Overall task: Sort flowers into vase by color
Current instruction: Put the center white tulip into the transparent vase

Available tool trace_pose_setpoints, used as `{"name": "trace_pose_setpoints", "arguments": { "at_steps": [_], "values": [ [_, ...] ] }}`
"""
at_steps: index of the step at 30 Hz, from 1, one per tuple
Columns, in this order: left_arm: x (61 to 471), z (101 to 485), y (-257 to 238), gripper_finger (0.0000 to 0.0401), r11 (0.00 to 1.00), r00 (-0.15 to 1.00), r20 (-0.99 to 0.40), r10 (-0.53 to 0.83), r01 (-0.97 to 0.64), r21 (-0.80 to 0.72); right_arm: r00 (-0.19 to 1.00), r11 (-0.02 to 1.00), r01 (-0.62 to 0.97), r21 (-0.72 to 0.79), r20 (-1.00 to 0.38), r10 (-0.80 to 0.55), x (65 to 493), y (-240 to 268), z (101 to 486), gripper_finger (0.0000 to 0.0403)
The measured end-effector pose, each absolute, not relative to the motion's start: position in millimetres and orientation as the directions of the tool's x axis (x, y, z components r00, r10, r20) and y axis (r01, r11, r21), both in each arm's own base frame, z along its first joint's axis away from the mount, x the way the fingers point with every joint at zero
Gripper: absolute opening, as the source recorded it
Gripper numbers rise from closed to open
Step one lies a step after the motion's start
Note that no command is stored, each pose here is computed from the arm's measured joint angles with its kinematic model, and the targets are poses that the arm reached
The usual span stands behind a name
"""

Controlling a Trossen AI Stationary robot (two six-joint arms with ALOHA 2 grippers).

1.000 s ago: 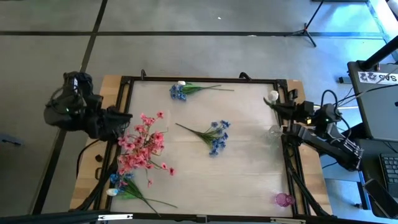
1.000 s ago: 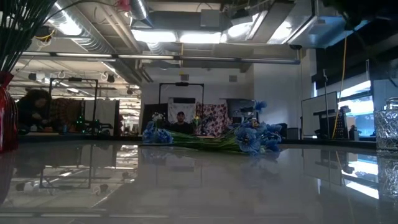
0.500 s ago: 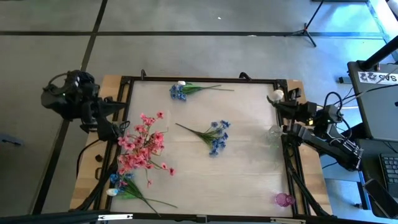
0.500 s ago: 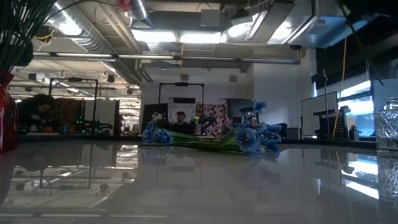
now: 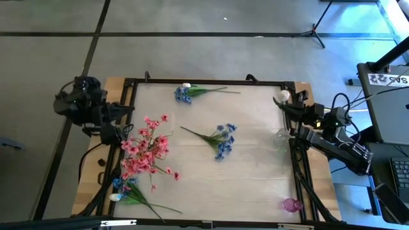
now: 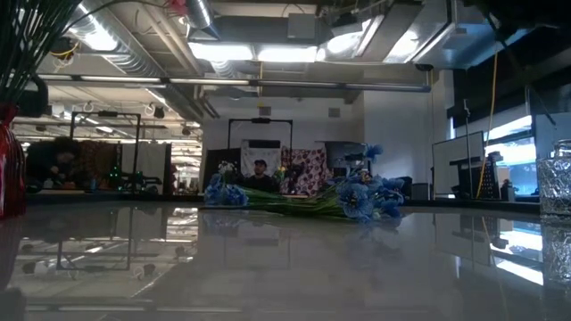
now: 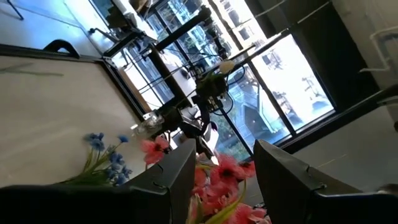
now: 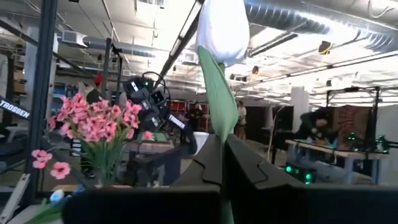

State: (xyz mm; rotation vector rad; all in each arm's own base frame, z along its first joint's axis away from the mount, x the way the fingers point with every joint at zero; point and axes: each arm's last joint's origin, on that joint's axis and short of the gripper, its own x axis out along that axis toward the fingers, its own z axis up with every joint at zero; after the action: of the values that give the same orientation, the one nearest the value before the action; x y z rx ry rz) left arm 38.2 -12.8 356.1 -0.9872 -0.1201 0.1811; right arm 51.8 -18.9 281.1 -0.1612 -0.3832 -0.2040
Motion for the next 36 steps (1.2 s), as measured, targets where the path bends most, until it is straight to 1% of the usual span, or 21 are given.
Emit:
{"name": "trace_pose_setpoints", "arguments": {
  "at_steps": [4,7,9,11,13,15,16,20,22,25,27,30,33,34,36],
  "values": [
    [36.7,359.9,-9.8,0.0157,0.571,0.977,0.035,0.209,-0.093,-0.816,0.877,0.962,0.266,-0.059,0.429,-0.216,46.2,-17.7,291.0,0.0001],
    [35.5,371.9,-7.6,0.0157,0.628,0.973,0.078,0.217,-0.078,-0.774,0.845,0.957,0.290,-0.027,0.476,-0.243,37.2,-14.1,307.2,0.0001],
    [33.2,384.4,-3.7,0.0157,0.674,0.969,0.131,0.211,-0.047,-0.737,0.831,0.951,0.308,-0.020,0.492,-0.259,33.2,-12.5,320.5,0.0001],
    [28.7,400.9,2.5,0.0157,0.740,0.960,0.239,0.147,0.054,-0.671,0.830,0.943,0.332,-0.001,0.476,-0.291,31.8,-12.7,331.4,0.0001],
    [23.4,414.7,8.0,0.0157,0.809,0.921,0.384,0.063,0.178,-0.561,0.836,0.942,0.335,0.012,0.457,-0.304,33.4,-13.9,342.7,0.0001],
    [19.8,421.9,11.1,0.0157,0.859,0.876,0.482,0.019,0.232,-0.456,0.848,0.945,0.324,0.036,0.433,-0.307,39.3,-17.0,352.2,0.0001],
    [19.0,423.7,12.0,0.0157,0.873,0.865,0.501,0.021,0.228,-0.431,0.858,0.949,0.313,0.048,0.414,-0.304,44.4,-19.6,355.4,0.0001],
    [20.4,423.7,11.1,0.0157,0.910,0.878,0.475,0.053,0.154,-0.386,0.902,0.956,0.277,0.096,0.316,-0.293,70.3,-32.8,362.3,0.0001],
    [23.0,425.7,6.6,0.0157,0.932,0.879,0.472,0.065,0.116,-0.343,0.915,0.959,0.258,0.116,0.289,-0.281,83.9,-39.8,365.1,0.0001],
    [27.4,430.5,-2.3,0.0157,0.961,0.866,0.495,0.069,0.076,-0.267,0.921,0.962,0.238,0.137,0.282,-0.268,105.2,-50.0,370.8,0.0001],
    [31.1,432.3,-8.9,0.0157,0.967,0.863,0.499,0.077,0.056,-0.247,0.919,0.963,0.226,0.149,0.295,-0.261,122.3,-55.3,376.3,0.0001],
    [39.9,431.3,-22.1,0.0157,0.974,0.881,0.462,0.100,0.009,-0.228,0.917,0.965,0.220,0.146,0.307,-0.255,155.8,-59.9,383.6,0.0001],
    [51.7,429.5,-37.3,0.0157,0.980,0.889,0.445,0.110,-0.024,-0.195,0.928,0.967,0.227,0.118,0.275,-0.252,192.8,-60.9,388.9,0.0001],
    [56.0,428.5,-41.3,0.0157,0.979,0.892,0.434,0.125,-0.039,-0.202,0.930,0.967,0.228,0.110,0.269,-0.250,204.4,-61.0,391.0,0.0001],
    [64.9,425.7,-46.1,0.0157,0.962,0.900,0.387,0.202,-0.108,-0.250,0.931,0.970,0.220,0.107,0.272,-0.242,224.2,-61.5,396.1,0.0001]
  ]
}}
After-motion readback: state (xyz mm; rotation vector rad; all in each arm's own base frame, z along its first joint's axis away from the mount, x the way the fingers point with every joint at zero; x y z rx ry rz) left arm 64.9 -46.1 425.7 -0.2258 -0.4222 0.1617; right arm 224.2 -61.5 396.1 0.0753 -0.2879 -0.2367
